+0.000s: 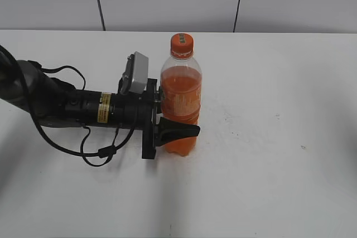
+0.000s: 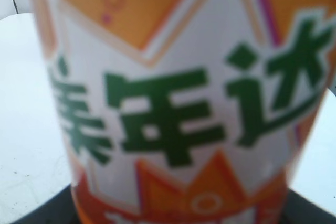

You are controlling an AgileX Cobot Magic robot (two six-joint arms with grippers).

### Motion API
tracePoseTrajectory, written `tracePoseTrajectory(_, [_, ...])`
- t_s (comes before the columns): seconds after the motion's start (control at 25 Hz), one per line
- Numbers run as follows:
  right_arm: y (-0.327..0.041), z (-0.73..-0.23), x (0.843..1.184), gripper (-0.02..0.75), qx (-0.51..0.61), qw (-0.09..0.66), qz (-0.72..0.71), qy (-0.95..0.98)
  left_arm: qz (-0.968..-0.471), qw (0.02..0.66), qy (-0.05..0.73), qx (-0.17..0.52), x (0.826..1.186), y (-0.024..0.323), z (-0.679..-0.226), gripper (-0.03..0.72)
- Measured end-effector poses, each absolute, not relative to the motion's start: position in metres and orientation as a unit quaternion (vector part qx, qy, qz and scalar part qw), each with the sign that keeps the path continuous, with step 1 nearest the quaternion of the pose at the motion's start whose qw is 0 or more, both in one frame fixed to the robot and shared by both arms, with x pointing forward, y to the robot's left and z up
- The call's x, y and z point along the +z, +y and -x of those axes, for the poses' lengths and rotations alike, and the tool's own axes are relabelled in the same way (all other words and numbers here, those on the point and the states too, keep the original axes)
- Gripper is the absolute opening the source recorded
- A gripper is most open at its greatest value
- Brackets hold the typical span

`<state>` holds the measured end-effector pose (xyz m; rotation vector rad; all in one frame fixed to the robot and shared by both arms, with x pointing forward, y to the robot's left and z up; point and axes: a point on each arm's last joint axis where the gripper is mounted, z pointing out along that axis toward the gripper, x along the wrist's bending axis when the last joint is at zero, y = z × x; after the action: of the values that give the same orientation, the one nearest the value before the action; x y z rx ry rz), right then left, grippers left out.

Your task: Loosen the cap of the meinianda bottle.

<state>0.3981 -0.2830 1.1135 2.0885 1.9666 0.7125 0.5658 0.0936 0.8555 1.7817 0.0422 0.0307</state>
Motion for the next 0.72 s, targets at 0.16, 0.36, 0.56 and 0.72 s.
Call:
tracePoseTrajectory(0.16, [-0.285,-0.447,1.123,0.397,0.212,0.069,-0.723,0.654,-0.777,0.629,0.018,0.013,0.856,0.094,-0.566,0.384])
tracePoseTrajectory(0.36, [-0.274,-0.495,1.129,0.397,0.208,0.056,-0.730,0.649,-0.777,0.629,0.018,0.013,0.856,0.094,-0.566,0.384])
tracePoseTrajectory(0.56, [-0.237,-0.531,1.128,0.413,0.208,0.031,-0.719,0.662,-0.777,0.629,0.019,0.013,0.856,0.094,-0.566,0.384])
tracePoseTrajectory(0.72, [-0.205,-0.543,1.136,0.457,0.225,0.024,-0.702,0.676,-0.777,0.629,0.018,0.013,0.856,0.094,-0.566,0.384])
